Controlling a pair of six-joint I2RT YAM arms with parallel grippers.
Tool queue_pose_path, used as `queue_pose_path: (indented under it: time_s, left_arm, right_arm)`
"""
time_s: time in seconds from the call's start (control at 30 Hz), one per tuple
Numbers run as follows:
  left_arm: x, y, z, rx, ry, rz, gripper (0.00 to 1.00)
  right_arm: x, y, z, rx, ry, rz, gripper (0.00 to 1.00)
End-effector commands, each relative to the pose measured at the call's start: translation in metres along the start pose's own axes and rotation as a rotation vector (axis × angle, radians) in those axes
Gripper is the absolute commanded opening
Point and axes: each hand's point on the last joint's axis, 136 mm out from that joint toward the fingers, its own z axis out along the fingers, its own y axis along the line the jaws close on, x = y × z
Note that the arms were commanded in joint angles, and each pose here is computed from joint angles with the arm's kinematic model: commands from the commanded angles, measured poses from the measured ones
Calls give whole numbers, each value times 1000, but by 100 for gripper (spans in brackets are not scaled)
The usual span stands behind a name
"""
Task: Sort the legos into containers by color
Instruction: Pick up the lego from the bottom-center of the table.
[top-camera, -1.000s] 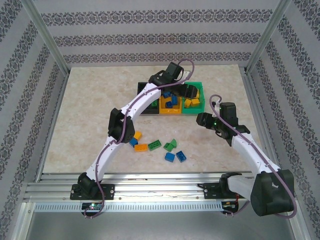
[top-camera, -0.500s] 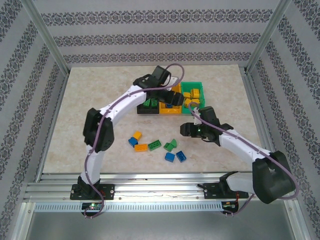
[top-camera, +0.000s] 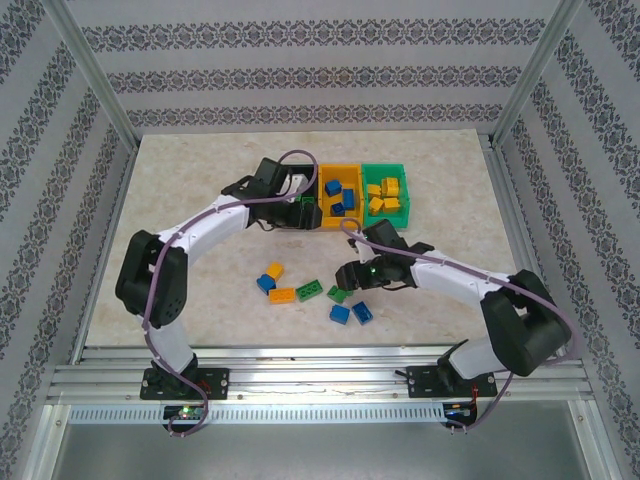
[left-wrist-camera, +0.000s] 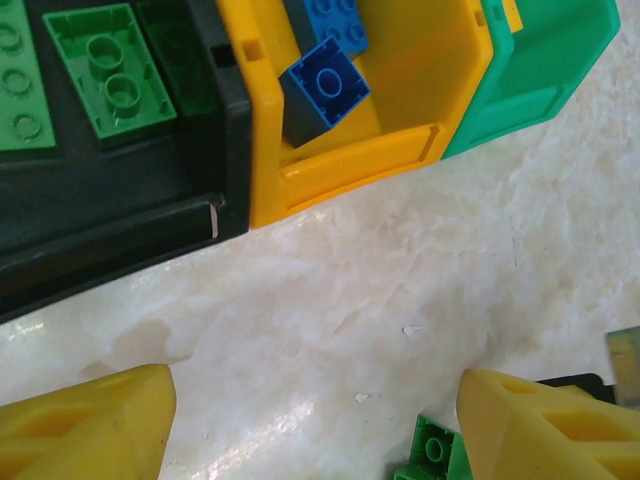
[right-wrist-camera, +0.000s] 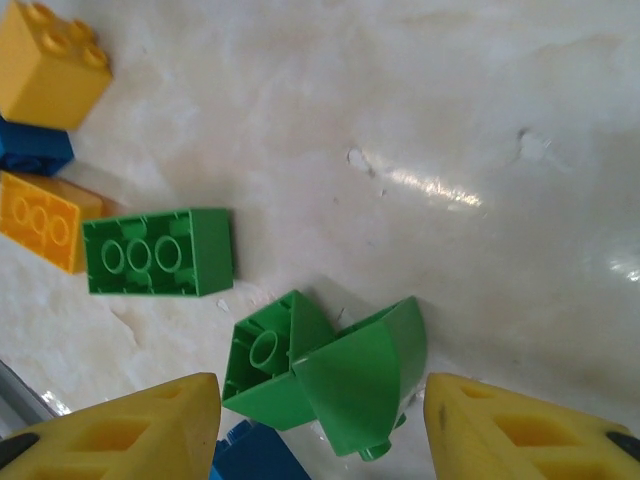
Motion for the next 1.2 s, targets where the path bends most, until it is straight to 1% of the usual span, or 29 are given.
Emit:
queue_pose_path:
  time_s: [0.0, 0.1, 0.27, 0.37, 0.47, 0.67, 0.73, 0.77, 0.83, 0.93, 1.07, 1.17]
  left_arm:
    - [-13, -1, -13, 25, -76, -18, 74]
    - [-13, 0, -13, 27, -83, -22, 74]
    - [-7, 5, -8, 25, -60, -28, 74]
    - [-4, 7, -9, 21, -57, -27, 74]
    - [-1, 12, -10, 16, -56, -35, 74]
    - [-1, 17, -14, 13, -68, -49, 74]
    - [-1, 18, -17, 13, -73, -50, 74]
    - [0, 19, -17, 12, -73, -52, 74]
    - [2, 22, -20, 5, -72, -55, 74]
    - [6, 28, -25, -7, -74, -61, 74]
    - [11, 44, -35, -28, -91, -87, 74]
    - [15, 56, -44, -31, -110, -123, 74]
  right_arm:
    - [7, -6, 6, 44, 31, -8, 56]
    - [7, -10, 11, 63, 44, -3, 56]
    - [3, -16, 15, 102, 43, 8, 55]
    - [0, -24, 15, 150, 36, 16, 54]
    - [-6, -27, 15, 165, 16, 31, 51]
    - [-16, -15, 21, 111, 13, 34, 42]
    - [-18, -12, 22, 105, 15, 28, 36]
    - [-18, -11, 23, 104, 17, 26, 35]
    - [-21, -10, 23, 101, 12, 25, 29]
    - [-29, -5, 19, 93, -9, 20, 23]
    - [-49, 8, 14, 65, -52, 2, 21]
    - [-72, 19, 11, 44, -91, -14, 21]
